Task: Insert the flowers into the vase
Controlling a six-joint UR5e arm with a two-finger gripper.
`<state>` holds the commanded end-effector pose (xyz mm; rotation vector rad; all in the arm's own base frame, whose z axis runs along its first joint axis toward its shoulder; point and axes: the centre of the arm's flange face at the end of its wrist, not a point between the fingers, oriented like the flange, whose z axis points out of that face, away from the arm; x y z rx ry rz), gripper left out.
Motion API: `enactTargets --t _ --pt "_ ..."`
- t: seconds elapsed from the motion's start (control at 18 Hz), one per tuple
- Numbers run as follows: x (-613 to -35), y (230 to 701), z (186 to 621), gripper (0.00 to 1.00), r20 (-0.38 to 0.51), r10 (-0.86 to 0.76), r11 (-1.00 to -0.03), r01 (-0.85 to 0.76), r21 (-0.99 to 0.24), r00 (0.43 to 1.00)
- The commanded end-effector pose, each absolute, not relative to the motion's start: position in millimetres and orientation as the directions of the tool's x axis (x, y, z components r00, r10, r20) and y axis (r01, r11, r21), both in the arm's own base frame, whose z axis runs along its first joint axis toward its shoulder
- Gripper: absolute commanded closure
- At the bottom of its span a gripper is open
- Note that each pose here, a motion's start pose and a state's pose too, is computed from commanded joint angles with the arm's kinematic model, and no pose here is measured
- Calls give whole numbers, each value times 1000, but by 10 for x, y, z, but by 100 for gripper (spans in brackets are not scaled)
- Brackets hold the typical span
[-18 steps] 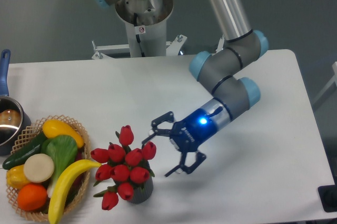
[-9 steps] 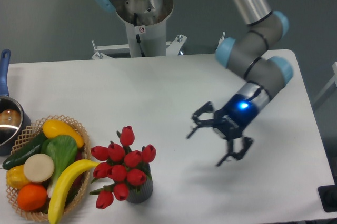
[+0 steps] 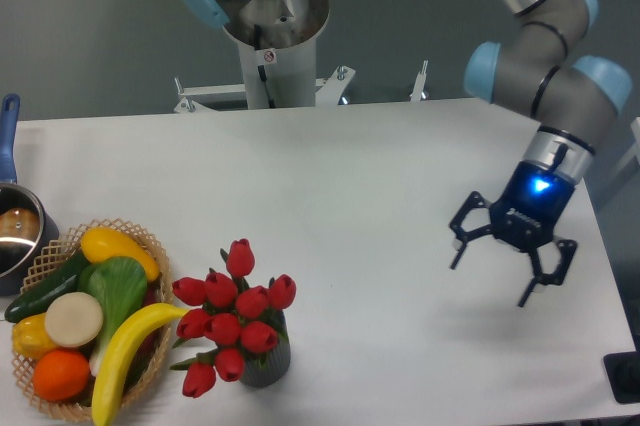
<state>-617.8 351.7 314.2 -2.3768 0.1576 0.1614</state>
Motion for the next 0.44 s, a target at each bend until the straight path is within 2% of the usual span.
enactTargets --t 0.22,0.44 --pt "-6308 3394 3040 0 -235 -50 -898 -146 -414 971" --pt "-6259 3447 2799 0 -263 -81 -979 -126 -160 961"
